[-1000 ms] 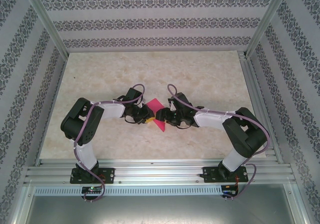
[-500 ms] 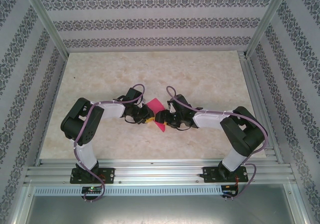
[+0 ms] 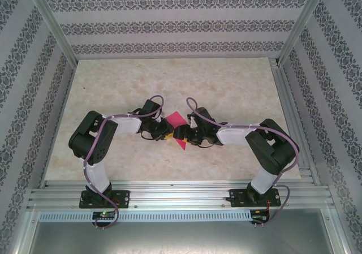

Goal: Fold a paper plane with a square sheet of paper (pick it up from the middle)
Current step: Third fold the triangle at the center of the table.

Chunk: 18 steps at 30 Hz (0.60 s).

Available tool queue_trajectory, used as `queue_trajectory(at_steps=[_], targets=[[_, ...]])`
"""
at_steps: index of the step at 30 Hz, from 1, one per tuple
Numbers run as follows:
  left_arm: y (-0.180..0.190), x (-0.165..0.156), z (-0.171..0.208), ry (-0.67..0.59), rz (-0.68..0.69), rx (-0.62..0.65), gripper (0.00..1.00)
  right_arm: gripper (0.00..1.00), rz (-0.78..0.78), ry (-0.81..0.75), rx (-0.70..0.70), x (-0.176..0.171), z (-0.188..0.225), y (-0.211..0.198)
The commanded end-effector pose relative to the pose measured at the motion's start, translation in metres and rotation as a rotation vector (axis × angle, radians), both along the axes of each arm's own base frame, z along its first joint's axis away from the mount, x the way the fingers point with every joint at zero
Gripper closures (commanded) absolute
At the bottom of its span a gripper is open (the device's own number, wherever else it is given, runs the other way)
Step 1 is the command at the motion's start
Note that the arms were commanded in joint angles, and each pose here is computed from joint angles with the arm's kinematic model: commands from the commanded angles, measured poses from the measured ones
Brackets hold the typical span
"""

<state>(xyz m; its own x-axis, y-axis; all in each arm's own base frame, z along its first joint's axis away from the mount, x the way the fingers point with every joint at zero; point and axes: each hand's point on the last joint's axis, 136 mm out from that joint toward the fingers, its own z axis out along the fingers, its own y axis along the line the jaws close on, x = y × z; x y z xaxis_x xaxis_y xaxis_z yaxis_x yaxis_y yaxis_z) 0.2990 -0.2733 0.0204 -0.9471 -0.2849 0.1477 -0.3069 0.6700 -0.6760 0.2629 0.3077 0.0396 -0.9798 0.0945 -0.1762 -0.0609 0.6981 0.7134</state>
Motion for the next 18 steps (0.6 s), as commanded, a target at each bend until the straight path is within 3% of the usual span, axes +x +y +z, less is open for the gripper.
queue_trajectory(at_steps=[1, 18], targets=[[0.008, -0.007, -0.026, 0.032, 0.004, 0.09, 0.8, 0.37, -0.014, -0.018, 0.037, 0.005, 0.003, 0.007], [0.004, 0.001, -0.002, -0.033, 0.005, 0.06, 0.76, 0.35, -0.115, 0.058, 0.122, -0.003, -0.028, -0.004]])
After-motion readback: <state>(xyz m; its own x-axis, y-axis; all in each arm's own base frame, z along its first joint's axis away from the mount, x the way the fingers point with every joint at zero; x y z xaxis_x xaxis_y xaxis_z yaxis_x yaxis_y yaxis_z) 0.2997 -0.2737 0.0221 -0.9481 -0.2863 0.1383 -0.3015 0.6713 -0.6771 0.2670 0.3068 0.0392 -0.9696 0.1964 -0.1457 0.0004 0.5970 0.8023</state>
